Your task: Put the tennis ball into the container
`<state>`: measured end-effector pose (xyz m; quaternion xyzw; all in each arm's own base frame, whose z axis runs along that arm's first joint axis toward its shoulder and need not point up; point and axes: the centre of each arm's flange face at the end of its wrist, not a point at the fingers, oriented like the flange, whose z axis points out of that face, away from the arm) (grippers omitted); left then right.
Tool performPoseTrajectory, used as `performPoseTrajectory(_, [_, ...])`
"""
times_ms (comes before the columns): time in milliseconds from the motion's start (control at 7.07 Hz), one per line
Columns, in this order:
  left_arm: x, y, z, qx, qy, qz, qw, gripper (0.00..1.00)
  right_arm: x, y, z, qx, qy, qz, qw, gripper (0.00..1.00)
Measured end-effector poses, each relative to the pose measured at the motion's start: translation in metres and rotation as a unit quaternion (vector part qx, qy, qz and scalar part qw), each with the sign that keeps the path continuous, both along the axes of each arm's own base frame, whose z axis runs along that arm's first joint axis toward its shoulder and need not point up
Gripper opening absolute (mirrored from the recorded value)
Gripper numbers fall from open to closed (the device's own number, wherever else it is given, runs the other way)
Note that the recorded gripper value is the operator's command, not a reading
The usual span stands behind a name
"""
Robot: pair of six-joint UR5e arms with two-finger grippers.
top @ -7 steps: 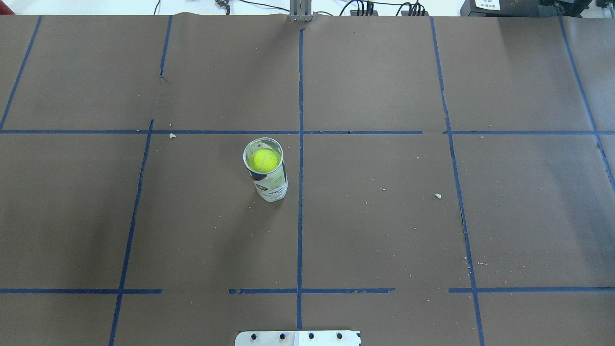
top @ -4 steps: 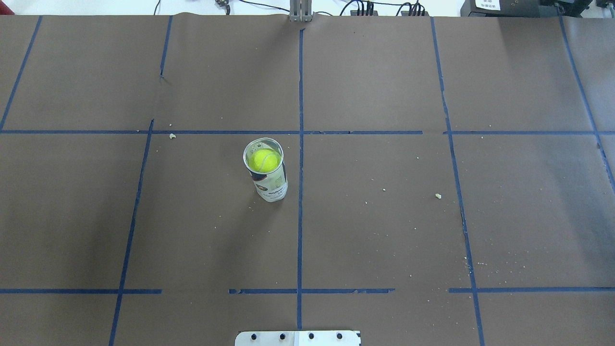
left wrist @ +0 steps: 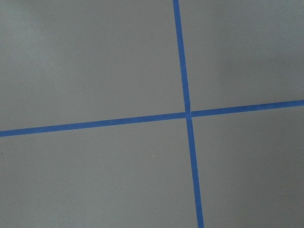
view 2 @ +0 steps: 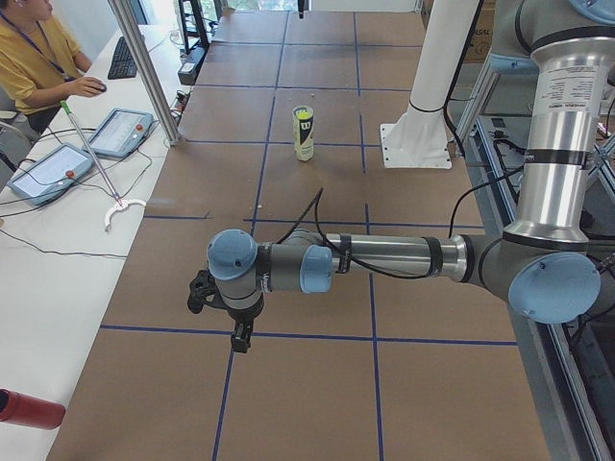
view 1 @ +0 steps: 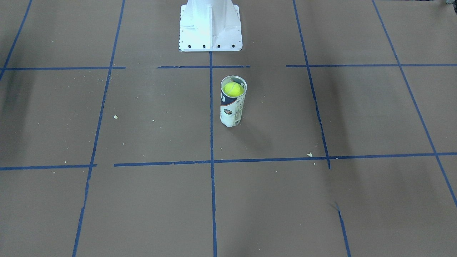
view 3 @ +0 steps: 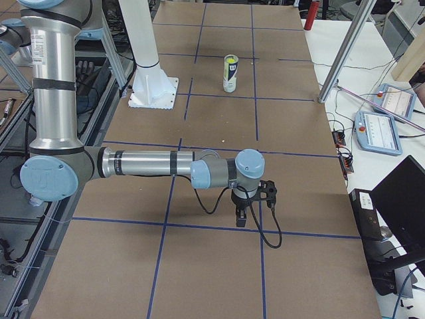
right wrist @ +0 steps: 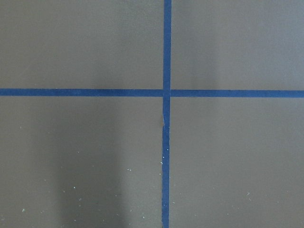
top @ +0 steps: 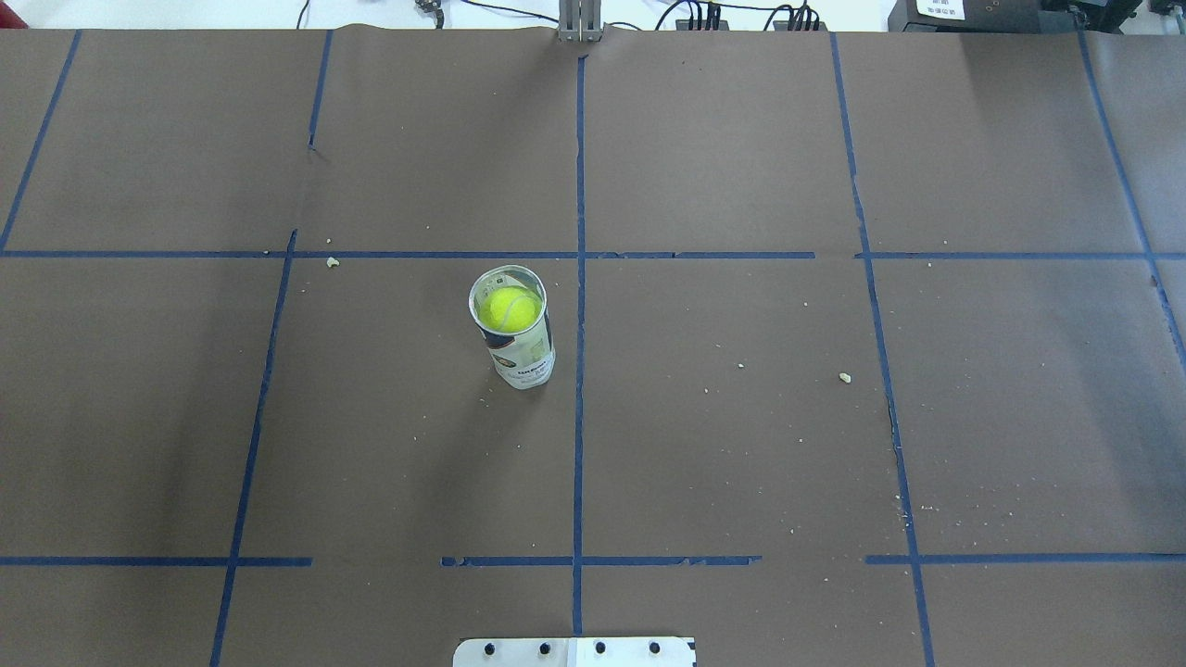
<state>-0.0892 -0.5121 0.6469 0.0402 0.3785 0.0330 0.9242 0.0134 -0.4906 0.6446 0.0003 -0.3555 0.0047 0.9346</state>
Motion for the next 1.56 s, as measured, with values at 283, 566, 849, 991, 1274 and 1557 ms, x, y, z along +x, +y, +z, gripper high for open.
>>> performPoseTrajectory(283, [0.0,0.004,-0.004,-0.032,0.001,0.0,0.9995,1.0,0.0,0.0,0.0,0.0,0.0,0.0,1.0,1.0])
performPoseTrajectory(566, [0.001,0.007,-0.008,-0.041,0.002,0.001,0.9991,1.0,0.0,0.0,0.0,0.0,0.0,0.0,1.0,1.0])
performPoseTrajectory(849, [0.001,0.007,-0.009,-0.04,0.003,0.002,0.9992,1.0,0.0,0.0,0.0,0.0,0.0,0.0,1.0,1.0])
performPoseTrajectory(991, [0.001,0.006,-0.01,-0.038,0.003,0.002,0.9993,1.0,0.0,0.0,0.0,0.0,0.0,0.0,1.0,1.0])
performPoseTrajectory(1274, [0.0,0.006,-0.012,-0.035,0.003,0.001,0.9994,1.0,0.0,0.0,0.0,0.0,0.0,0.0,1.0,1.0])
performPoseTrajectory(1557, [0.0,0.006,-0.013,-0.035,0.003,0.001,0.9994,1.0,0.0,0.0,0.0,0.0,0.0,0.0,1.0,1.0])
